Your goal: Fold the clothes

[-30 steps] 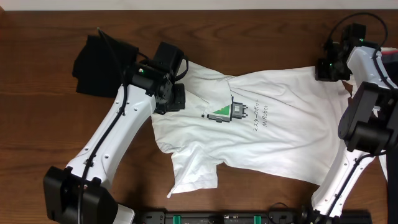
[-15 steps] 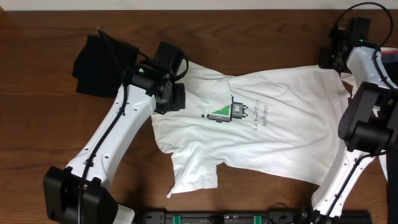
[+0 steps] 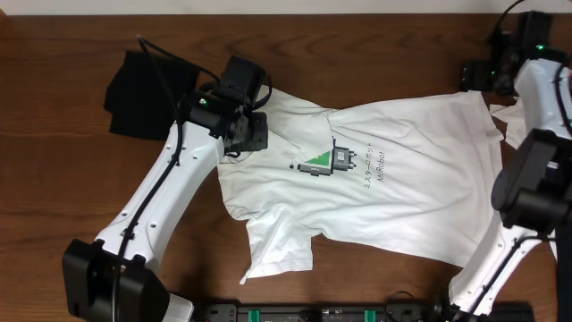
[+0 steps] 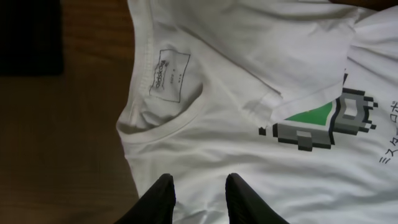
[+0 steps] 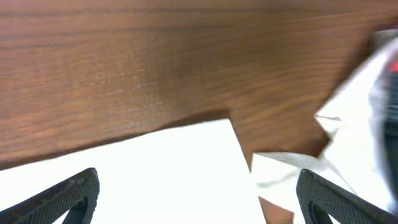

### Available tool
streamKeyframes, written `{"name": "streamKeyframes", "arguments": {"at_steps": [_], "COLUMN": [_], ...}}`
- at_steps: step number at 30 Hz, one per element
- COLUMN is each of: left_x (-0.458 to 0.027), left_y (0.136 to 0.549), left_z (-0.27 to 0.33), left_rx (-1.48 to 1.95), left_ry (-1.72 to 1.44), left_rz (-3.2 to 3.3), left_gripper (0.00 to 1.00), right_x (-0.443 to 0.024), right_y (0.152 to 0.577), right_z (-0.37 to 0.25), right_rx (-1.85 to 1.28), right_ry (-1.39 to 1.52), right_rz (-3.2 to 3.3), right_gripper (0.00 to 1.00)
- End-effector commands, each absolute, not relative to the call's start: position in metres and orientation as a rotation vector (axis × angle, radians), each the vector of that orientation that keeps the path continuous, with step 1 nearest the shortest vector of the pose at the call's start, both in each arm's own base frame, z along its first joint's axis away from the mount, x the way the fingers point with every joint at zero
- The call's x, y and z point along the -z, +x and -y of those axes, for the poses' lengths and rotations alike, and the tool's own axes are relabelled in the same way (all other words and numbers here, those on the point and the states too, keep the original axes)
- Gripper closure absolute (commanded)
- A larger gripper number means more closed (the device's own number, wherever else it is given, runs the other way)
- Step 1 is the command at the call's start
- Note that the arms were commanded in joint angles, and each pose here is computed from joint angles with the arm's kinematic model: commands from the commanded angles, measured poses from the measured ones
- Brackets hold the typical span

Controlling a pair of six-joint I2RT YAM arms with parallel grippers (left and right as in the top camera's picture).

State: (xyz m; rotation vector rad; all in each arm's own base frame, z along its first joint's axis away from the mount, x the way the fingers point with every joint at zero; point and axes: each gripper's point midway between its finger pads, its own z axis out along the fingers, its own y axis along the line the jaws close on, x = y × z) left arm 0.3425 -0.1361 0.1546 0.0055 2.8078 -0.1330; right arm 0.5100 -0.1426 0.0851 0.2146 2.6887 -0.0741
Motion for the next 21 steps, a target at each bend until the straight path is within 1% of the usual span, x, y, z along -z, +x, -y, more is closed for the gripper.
{"name": "streamKeyframes", "arguments": {"at_steps": [1, 9, 10, 11, 12, 17, 18, 21], "left_x": [-0.144, -0.122, -0.118, -0.114, -0.112, -0.113, -0.114, -0.115], "left_y": [0.338, 0.312, 0.309, 0.307, 0.306, 0.309, 0.313, 0.324], "left_z": [0.146, 0.198, 0.202, 0.205, 0.208, 0.214, 0.214, 0.221], "left_rx": [0.117, 0.071, 0.066, 0.065, 0.067, 0.096, 0.102, 0.153], "left_ry": [0.117, 0.668, 0.691, 0.694, 0.679, 0.552, 0.502, 0.337], "left_rz": [-2.837, -2.818, -2.824, -2.834, -2.844, -2.851, -2.843, -2.826], "left_gripper": [0.7, 0.7, 0.64, 0.51, 0.49, 0.5, 0.55, 0.56], "right_x": [-0.106, -0.105, -0.105, -0.105, -0.105, -0.105, -0.105, -0.105], "right_y": [0.51, 0.509, 0.509, 0.509, 0.508, 0.509, 0.509, 0.509], "right_z": [0.148, 0.147, 0.147, 0.147, 0.147, 0.147, 0.147, 0.147], "right_rx": [0.089, 0.087, 0.086, 0.087, 0.087, 0.087, 0.087, 0.086], "right_ry": [0.224, 0.224, 0.224, 0.224, 0.224, 0.224, 0.224, 0.224], "right_rz": [-2.658, -2.666, -2.666, -2.666, -2.666, -2.666, -2.666, -2.666], "right_gripper": [0.01, 0.01, 0.01, 0.01, 0.01, 0.01, 0.01, 0.01]}}
